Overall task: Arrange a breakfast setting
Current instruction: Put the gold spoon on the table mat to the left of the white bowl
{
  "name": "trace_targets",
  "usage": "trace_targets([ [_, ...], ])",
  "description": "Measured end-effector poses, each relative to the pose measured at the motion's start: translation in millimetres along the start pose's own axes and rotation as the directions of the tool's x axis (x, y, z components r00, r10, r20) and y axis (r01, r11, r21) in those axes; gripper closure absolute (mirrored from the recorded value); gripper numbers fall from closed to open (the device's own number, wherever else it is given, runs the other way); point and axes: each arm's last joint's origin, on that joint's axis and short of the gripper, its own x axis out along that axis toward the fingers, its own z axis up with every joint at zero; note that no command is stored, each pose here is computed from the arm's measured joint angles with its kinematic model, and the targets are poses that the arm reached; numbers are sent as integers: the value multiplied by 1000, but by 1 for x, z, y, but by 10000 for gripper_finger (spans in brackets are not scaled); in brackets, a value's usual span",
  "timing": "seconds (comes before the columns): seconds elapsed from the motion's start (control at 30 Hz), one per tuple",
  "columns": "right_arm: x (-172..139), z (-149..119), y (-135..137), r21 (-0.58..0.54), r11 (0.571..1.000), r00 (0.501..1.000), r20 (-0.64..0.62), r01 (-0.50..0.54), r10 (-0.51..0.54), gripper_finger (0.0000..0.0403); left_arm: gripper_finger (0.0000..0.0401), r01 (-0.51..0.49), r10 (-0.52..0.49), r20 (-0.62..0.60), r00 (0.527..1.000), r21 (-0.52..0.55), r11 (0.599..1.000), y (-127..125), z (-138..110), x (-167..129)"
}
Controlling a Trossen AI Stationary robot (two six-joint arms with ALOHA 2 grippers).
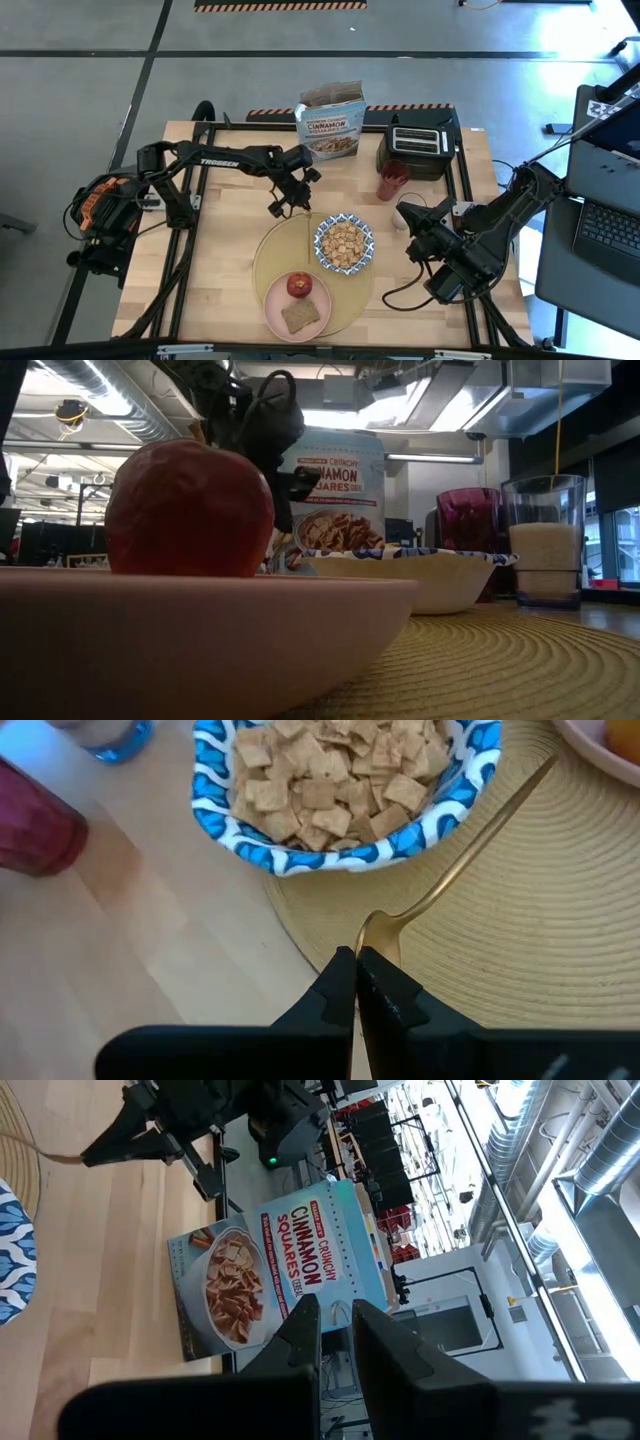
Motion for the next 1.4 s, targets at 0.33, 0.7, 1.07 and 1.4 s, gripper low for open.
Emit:
trace_targets([
  [0.33,0,0,0,1,1000,1000,0,-1,1,370,401,-50,50,-16,999,-2,999,-15,-25,20],
  [0.7,0,0,0,1,1000,1000,4,7,-7,370,401,-54,54,54,997,8,998,-18,-27,24],
  [1.07,0,0,0,1,1000,1000,3,5,-5,370,401,-65,63,92,994,22,998,-16,-24,24],
  [1.4,0,0,0,1,1000,1000,3,5,-5,370,401,-57,54,103,993,23,998,-16,-24,24],
])
